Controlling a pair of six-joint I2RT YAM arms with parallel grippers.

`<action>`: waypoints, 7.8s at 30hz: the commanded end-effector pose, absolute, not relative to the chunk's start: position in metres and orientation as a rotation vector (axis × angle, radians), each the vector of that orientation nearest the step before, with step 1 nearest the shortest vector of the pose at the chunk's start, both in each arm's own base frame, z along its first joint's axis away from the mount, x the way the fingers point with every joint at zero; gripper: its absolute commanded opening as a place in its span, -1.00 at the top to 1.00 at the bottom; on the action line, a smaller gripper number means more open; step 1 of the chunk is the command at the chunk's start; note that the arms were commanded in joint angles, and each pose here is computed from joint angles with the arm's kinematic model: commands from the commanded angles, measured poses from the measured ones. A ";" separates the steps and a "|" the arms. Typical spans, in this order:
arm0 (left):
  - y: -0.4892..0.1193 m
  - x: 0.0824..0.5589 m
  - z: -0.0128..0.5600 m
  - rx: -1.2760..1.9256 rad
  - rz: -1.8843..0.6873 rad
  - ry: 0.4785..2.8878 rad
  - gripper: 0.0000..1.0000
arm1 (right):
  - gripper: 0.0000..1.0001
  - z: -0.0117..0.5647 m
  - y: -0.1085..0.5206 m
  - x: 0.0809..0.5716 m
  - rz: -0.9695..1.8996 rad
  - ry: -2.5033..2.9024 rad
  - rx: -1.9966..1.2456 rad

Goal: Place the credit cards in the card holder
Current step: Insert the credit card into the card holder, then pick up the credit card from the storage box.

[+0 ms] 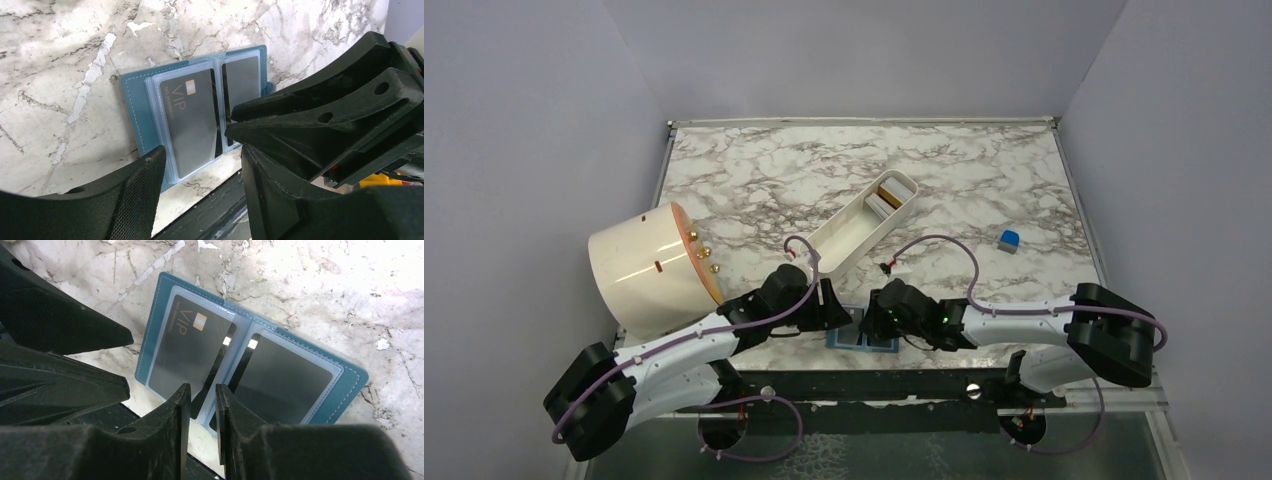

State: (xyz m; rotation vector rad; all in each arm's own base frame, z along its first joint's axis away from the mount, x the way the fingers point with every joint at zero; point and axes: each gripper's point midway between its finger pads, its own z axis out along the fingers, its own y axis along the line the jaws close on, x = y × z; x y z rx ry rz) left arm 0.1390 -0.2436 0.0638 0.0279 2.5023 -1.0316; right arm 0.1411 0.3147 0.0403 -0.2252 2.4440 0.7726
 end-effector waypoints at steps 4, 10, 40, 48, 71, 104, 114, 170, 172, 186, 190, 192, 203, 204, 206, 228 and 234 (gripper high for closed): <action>-0.248 0.140 0.066 0.026 -1.097 2.453 -0.18 | 0.52 0.040 0.323 0.146 0.847 2.410 -0.202; -0.247 0.139 0.061 0.023 -1.094 2.457 -0.18 | 0.67 0.021 0.313 0.141 0.796 2.464 -0.184; -0.263 0.136 0.067 0.028 -1.240 2.415 -0.18 | 0.85 0.005 0.301 0.130 0.817 2.501 -0.157; -0.270 0.133 0.069 0.035 -1.291 2.422 -0.05 | 0.77 0.017 0.315 0.135 0.888 2.420 -0.211; -0.281 0.136 0.084 0.054 -1.343 2.402 0.02 | 0.57 0.033 0.297 0.141 0.827 2.378 -0.203; -0.332 0.130 0.093 0.231 -1.357 2.414 -0.07 | 0.25 0.108 0.215 0.157 0.606 2.252 0.038; -0.291 0.150 0.086 0.235 -0.996 2.425 -0.58 | 0.06 0.152 0.229 0.181 0.567 2.109 -0.066; -0.196 0.159 0.145 0.122 -0.757 2.148 -0.98 | -0.09 0.080 0.275 0.456 -0.483 2.064 -0.654; -0.196 0.159 0.145 0.126 -0.753 2.148 -0.98 | -0.07 0.079 0.270 0.458 -0.516 2.065 -0.648; -0.196 0.159 0.146 0.121 -0.758 2.146 -0.98 | 0.33 0.106 0.269 0.462 -0.522 2.016 -0.626; -0.196 0.159 0.146 0.126 -0.757 2.149 -0.98 | 0.36 0.111 0.271 0.463 -0.515 2.010 -0.622; -0.196 0.158 0.145 0.126 -0.758 2.151 -0.98 | 0.37 0.113 0.272 0.464 -0.514 2.006 -0.622; -0.199 0.158 0.145 0.145 -0.765 2.154 -0.98 | 0.36 0.116 0.276 0.469 -0.504 1.999 -0.631; -0.199 0.157 0.145 0.143 -0.768 2.152 -0.98 | 0.39 0.116 0.277 0.469 -0.501 1.998 -0.634; -0.198 0.158 0.145 0.138 -0.766 2.147 -0.98 | 0.45 0.115 0.278 0.470 -0.499 1.999 -0.641; -0.202 0.155 0.141 0.157 -0.779 2.173 -0.98 | 0.32 0.098 0.288 0.459 -0.393 2.049 -0.728; -0.202 0.155 0.141 0.159 -0.773 2.175 -0.98 | 0.02 0.084 0.288 0.453 -0.379 2.071 -0.751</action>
